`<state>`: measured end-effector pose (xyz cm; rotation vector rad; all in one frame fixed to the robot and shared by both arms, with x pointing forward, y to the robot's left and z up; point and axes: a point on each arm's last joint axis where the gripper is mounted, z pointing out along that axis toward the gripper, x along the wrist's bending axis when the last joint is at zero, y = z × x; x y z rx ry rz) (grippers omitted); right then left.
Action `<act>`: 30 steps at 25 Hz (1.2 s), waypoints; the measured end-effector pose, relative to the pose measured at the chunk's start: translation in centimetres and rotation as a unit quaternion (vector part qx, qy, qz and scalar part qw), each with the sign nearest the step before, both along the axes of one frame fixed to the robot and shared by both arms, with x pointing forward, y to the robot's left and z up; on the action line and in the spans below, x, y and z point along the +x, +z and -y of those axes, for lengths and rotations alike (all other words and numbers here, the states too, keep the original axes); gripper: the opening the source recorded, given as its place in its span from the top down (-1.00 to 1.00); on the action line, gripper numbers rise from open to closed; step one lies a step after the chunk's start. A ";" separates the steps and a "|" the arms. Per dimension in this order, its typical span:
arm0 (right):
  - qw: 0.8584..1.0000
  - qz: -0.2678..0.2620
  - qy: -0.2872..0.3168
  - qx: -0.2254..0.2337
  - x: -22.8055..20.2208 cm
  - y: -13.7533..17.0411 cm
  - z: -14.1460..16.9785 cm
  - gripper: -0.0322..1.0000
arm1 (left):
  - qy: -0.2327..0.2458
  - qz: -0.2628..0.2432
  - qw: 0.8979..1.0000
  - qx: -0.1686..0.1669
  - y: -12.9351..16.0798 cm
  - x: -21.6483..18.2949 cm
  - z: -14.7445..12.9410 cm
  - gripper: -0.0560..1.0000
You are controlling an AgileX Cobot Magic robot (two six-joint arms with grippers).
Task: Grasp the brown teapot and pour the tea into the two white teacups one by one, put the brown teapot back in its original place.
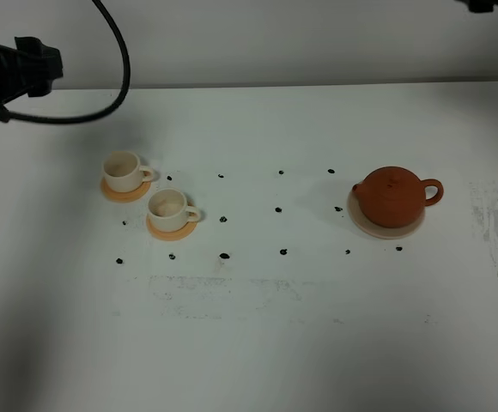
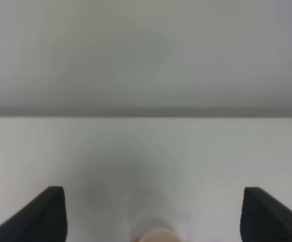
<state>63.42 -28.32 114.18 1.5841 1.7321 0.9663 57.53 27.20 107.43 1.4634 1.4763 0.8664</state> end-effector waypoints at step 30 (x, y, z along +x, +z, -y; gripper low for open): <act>0.993 0.084 0.086 0.000 -3.9 0.8 -7.2 -0.09 | -0.054 -0.048 0.997 0.035 1.9 -29.2 -1.4 -0.38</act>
